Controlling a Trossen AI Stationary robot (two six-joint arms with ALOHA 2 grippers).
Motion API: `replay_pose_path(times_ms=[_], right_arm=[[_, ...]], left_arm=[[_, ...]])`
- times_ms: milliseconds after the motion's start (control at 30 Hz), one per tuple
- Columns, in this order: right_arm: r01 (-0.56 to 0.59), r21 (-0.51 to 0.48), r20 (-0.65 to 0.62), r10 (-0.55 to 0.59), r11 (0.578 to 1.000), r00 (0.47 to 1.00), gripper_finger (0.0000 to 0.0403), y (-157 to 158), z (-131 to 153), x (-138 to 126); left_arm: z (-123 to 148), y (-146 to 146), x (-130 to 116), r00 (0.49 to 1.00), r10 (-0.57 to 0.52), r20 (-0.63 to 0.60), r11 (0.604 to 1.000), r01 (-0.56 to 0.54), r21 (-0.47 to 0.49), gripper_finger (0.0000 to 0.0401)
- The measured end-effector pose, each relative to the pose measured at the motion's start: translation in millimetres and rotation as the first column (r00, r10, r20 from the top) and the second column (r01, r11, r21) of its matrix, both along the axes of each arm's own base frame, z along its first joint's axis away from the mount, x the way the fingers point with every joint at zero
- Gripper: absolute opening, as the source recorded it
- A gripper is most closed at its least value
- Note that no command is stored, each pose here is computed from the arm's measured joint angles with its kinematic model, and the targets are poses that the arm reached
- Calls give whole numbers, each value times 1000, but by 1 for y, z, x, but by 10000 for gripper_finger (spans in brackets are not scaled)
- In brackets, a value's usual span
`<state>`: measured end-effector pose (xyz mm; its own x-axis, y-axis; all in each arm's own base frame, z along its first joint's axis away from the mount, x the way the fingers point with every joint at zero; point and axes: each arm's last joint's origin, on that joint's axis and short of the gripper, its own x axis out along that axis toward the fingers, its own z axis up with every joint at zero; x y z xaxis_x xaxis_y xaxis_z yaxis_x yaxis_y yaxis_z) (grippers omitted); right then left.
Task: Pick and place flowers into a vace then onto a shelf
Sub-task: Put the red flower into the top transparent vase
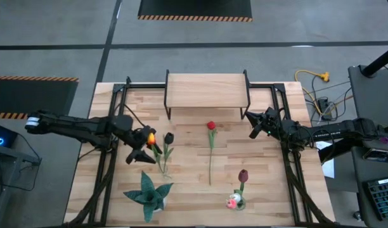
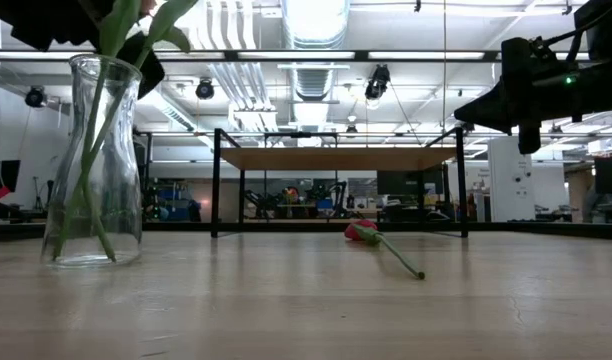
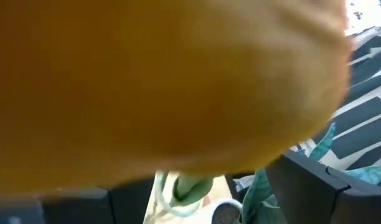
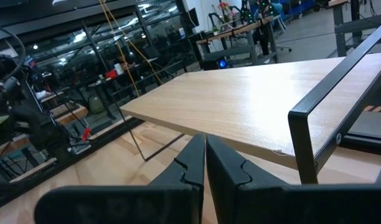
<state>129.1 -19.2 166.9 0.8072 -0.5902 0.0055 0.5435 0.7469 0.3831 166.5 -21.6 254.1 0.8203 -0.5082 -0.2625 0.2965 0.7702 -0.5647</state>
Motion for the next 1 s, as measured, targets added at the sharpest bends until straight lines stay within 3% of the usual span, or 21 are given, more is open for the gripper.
replay_pose_path(times_ms=[467,833,1000], right_arm=[[0,2,2,0,1000,1000,8,0,0,0],[0,0,0,0,1000,1000,8,0,0,0],[-5,0,1,5,1000,1000,8,0,0,0]], left_arm=[[8,2,-19,984,7,-179,1000,-6,6,272],[59,3,-35,978,21,-206,999,-12,42,272],[101,5,-41,992,86,-97,995,-80,63,272]])
